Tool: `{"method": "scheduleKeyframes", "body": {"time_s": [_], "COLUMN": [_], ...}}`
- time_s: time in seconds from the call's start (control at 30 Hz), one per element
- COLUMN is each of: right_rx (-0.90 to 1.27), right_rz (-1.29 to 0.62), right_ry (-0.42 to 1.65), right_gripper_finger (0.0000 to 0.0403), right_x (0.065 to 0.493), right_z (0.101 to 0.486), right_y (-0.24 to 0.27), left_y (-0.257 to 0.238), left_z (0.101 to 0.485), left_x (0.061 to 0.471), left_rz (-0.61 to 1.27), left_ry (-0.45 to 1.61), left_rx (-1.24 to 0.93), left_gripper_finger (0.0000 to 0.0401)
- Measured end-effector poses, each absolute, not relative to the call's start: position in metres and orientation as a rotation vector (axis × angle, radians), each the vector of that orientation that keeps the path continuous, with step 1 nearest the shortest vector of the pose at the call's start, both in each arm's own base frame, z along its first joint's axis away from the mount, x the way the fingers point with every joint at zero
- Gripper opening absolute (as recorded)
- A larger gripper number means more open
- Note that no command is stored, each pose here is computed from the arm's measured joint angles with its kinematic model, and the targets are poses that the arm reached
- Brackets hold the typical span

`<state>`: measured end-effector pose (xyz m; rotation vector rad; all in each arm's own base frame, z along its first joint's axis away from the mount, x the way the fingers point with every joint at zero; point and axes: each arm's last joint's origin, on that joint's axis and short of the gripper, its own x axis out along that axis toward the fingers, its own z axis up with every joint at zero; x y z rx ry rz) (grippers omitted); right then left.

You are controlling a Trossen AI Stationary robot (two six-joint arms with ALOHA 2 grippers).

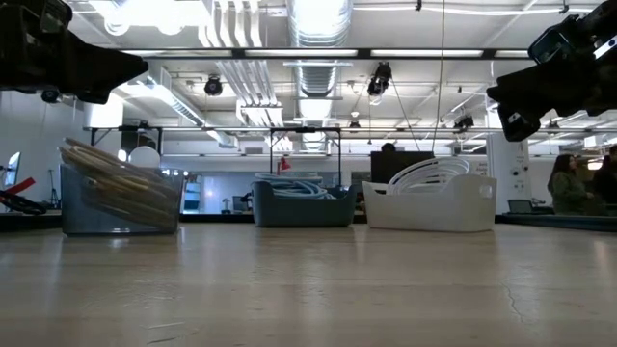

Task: Sort HDMI cables
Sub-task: Return to Home Position

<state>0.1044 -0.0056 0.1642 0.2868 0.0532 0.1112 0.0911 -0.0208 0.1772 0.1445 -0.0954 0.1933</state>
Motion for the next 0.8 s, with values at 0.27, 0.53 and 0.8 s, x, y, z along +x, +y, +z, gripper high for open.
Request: {"method": "scheduleKeyframes", "body": {"time_s": [0.27,0.53,0.8], "right_rx": [0.287,0.287,0.287], "right_rz": [0.111,0.111,0.111], "right_ry": [0.053,0.053,0.053], "right_gripper_finger": [0.0068,0.0079,0.0089], "right_x": [0.1044,0.1044,0.1044], "right_z": [0.1643,0.1643,0.1643], "right_y": [-0.0056,-0.0056,-0.0056], "left_y": [-0.0208,-0.0208,-0.0208], "left_z": [0.1772,0.1772,0.1772], "left_x": [0.0911,0.0911,0.0911], "left_rz": [0.194,0.193,0.194], "left_ry": [-0.095,-0.095,-0.095], "left_rx": [0.145,0.145,0.145], "left_gripper_finger": [0.0104,0.0103,0.0103]}}
